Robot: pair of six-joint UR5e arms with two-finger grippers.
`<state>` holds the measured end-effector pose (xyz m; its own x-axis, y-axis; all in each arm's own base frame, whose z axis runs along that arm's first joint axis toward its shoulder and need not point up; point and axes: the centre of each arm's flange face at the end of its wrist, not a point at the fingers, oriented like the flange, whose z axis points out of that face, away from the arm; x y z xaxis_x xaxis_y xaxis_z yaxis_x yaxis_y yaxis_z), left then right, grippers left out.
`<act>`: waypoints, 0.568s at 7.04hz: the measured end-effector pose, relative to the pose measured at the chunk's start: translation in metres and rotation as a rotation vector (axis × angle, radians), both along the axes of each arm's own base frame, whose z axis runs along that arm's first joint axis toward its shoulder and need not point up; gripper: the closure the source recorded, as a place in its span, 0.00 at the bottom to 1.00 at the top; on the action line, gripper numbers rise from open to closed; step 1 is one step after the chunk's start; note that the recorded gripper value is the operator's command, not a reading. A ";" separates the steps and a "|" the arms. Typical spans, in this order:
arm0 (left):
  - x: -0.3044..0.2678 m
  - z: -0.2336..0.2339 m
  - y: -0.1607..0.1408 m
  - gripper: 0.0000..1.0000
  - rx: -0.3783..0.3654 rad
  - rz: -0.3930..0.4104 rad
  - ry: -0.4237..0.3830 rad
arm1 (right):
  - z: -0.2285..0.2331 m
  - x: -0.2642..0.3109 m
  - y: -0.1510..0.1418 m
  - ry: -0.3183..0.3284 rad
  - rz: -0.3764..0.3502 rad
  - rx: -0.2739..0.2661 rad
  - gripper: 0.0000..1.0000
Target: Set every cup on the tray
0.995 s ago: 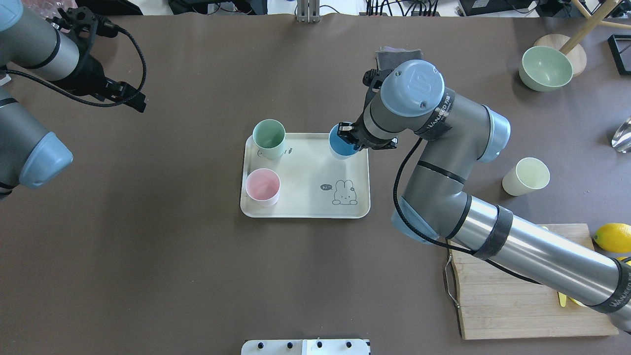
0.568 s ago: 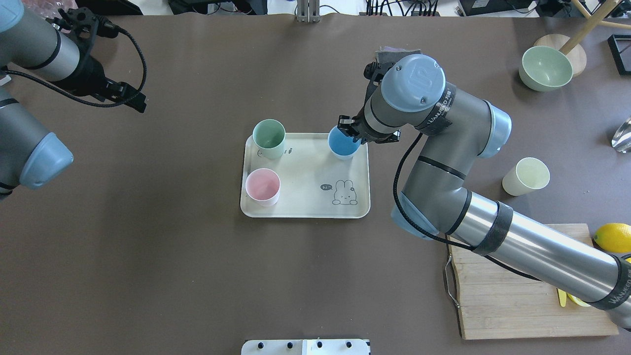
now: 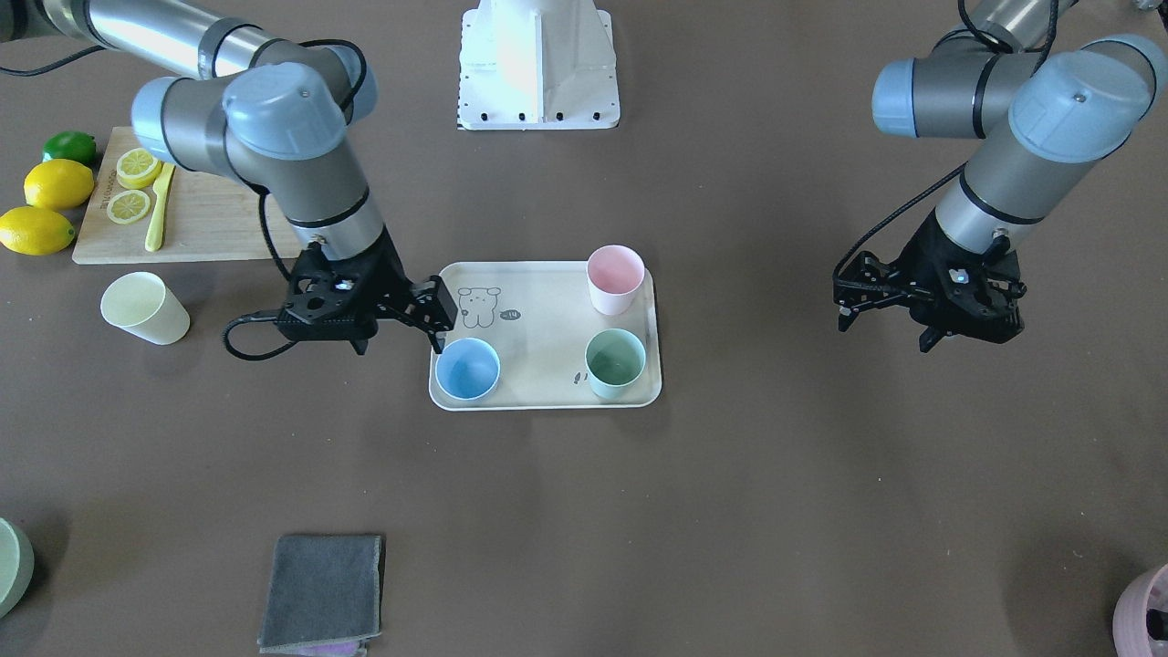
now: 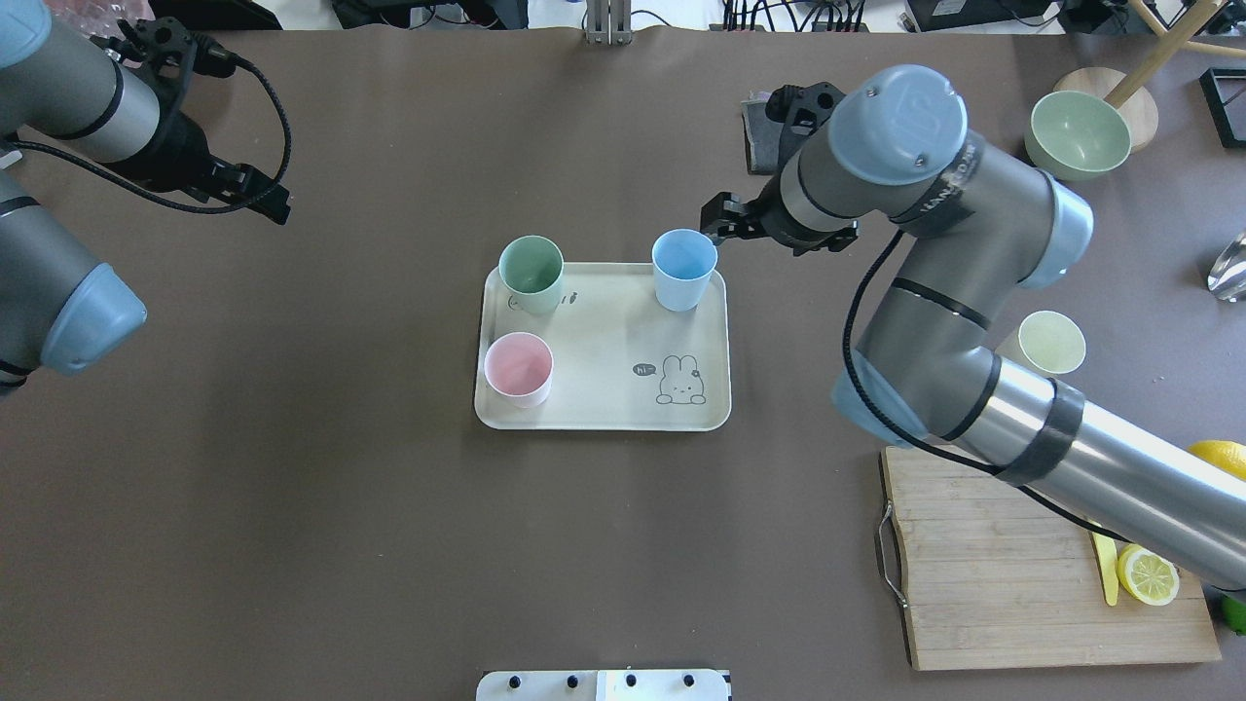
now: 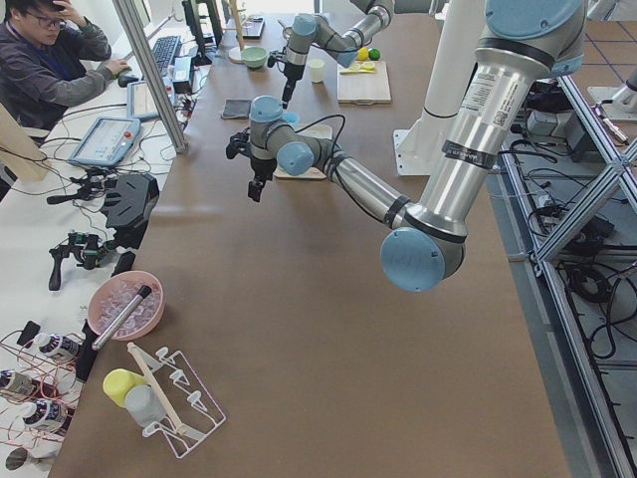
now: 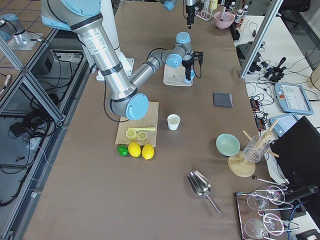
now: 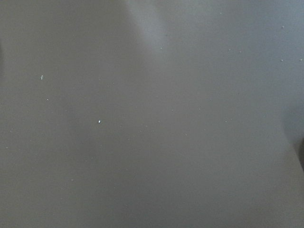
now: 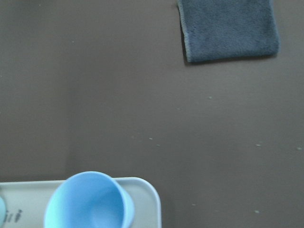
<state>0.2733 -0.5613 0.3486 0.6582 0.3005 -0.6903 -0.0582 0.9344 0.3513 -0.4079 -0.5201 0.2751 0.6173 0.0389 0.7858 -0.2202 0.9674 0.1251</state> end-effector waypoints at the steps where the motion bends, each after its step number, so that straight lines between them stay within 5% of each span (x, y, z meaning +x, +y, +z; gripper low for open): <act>1: 0.000 0.000 0.000 0.02 0.000 0.000 -0.001 | 0.034 0.043 0.012 0.023 -0.043 0.025 0.00; 4: 0.000 0.001 0.000 0.02 -0.001 -0.001 -0.002 | 0.141 0.150 0.043 0.154 -0.157 0.071 0.00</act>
